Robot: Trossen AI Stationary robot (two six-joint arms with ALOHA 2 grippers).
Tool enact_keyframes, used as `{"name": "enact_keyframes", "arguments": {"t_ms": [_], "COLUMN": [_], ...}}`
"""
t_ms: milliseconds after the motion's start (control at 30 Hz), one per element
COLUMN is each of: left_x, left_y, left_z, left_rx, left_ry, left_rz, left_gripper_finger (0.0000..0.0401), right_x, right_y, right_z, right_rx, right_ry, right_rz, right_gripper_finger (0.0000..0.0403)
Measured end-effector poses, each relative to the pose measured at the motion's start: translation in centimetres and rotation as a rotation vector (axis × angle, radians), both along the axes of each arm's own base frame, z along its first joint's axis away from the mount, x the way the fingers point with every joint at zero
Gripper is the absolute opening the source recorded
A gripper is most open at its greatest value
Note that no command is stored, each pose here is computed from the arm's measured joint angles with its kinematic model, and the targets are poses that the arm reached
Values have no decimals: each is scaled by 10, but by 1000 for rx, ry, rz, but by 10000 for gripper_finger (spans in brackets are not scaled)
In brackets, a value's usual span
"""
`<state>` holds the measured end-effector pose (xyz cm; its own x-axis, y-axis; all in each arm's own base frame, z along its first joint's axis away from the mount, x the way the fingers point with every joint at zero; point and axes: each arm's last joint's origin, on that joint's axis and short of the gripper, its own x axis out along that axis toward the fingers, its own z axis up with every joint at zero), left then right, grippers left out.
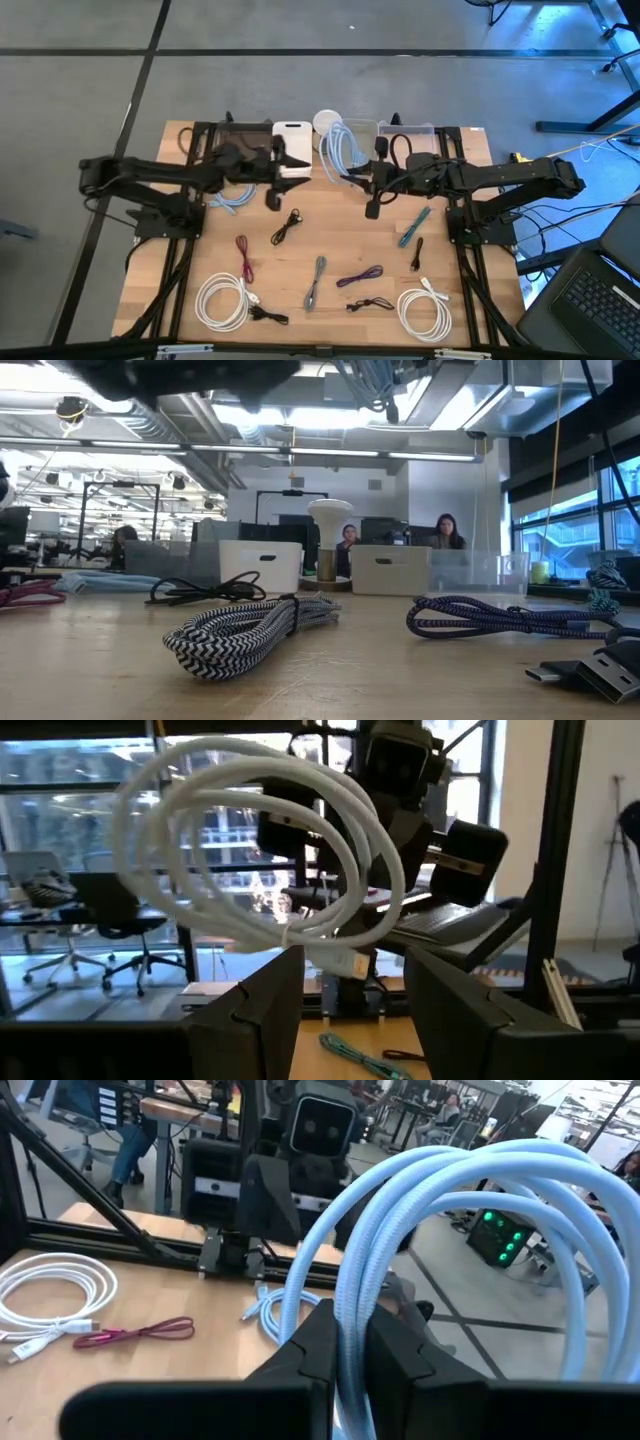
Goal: Pick & Place USB Port
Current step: Put the blue HDMI cable into the white bin
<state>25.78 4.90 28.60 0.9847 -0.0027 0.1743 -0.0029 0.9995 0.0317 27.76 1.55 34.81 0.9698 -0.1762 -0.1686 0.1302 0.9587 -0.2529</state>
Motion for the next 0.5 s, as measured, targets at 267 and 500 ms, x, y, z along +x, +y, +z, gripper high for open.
{"name": "enact_keyframes", "arguments": {"t_ms": [267, 500], "left_x": [45, 61], "left_y": [8, 11], "left_z": [9, 19], "left_rx": [36, 50], "left_ry": [11, -11], "left_rz": [-60, -94], "left_gripper_finger": [184, 191], "right_x": [0, 0], "right_y": [0, 0], "right_z": [0, 0], "right_rx": [-7, -30], "right_ry": [-2, 2], "right_rz": [1, 15], "right_gripper_finger": [30, 30]}}
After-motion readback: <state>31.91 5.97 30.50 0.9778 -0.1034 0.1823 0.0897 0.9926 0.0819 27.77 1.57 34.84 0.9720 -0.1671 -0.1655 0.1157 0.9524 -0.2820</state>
